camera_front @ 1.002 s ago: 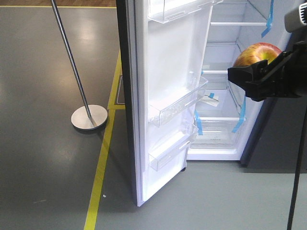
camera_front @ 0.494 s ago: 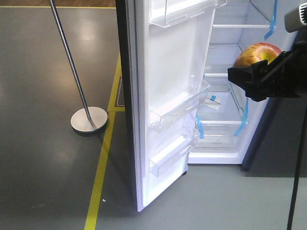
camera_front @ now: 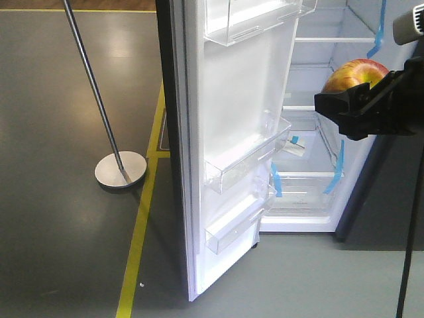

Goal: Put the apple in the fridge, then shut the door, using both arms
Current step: 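Drive up to the refrigerator opening with the apple held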

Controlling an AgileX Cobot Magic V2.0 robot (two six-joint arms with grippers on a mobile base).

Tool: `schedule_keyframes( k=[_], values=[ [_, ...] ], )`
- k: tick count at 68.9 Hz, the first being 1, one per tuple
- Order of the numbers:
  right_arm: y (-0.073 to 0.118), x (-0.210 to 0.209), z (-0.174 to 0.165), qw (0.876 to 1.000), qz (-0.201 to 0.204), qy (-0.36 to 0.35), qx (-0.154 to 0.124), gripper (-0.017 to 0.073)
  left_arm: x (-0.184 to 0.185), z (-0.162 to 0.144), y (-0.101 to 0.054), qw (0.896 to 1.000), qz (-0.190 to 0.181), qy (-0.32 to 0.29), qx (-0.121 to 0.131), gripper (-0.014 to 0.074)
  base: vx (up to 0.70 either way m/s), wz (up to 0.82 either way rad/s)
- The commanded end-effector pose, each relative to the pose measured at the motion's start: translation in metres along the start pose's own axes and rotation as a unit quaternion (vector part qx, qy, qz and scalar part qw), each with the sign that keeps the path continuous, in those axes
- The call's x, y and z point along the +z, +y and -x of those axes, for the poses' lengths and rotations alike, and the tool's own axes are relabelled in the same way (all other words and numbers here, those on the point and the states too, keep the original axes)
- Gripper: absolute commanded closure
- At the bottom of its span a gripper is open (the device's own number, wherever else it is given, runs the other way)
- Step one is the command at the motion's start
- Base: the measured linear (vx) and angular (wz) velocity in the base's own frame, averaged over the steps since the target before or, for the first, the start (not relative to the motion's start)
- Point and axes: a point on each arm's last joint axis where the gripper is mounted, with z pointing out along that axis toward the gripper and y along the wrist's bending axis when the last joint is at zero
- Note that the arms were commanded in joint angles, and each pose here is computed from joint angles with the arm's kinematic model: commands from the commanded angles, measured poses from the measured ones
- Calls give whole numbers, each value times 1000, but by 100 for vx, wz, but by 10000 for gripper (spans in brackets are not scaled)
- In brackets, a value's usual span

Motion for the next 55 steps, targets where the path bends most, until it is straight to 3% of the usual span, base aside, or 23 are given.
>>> schedule_keyframes(
  k=[1, 55],
  values=[
    [-1, -11, 16, 999, -18, -50, -1, 503, -3, 14, -1, 999, -6, -53, -9, 602, 8, -1],
    [-1, -11, 16, 999, -18, -50, -1, 503, -3, 14, -1, 999, -6, -53, -9, 602, 8, -2]
  ],
)
